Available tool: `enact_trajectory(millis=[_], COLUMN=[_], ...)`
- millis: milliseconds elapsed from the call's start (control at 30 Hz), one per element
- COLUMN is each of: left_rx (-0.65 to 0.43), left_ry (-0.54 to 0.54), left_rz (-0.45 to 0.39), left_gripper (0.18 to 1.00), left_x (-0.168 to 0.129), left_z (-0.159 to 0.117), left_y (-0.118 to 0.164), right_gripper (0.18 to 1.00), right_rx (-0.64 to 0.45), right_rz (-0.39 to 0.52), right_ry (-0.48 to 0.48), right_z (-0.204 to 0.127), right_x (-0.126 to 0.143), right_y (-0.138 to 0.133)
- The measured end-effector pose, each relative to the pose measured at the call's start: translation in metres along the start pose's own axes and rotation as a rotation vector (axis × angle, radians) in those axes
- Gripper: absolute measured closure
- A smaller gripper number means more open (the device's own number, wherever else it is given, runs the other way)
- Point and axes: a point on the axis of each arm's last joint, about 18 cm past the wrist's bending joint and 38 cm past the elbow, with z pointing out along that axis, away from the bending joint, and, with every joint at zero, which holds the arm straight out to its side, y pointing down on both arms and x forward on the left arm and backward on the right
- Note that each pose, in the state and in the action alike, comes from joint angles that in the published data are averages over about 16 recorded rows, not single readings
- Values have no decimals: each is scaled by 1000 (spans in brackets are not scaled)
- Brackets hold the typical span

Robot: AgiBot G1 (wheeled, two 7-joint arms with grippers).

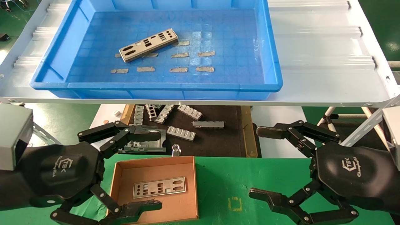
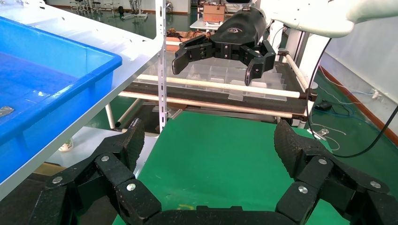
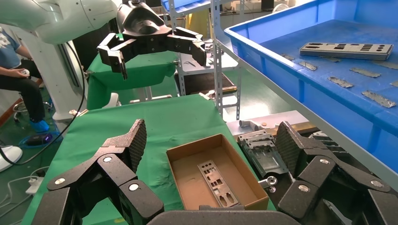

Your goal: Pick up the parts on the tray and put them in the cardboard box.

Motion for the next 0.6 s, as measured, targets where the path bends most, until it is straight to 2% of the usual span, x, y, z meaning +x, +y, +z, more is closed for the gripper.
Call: enact_trajectory(millis=[600], left_rx=[0], left_ry=[0], left_rz=[0], left_gripper=[184], left_x=[0], left_z=[0], left_y=[0], right_gripper=[178], right_rx=[0], right_rz=[0], right_ry=[0], right_z=[0], right_x=[0], right_y=[0])
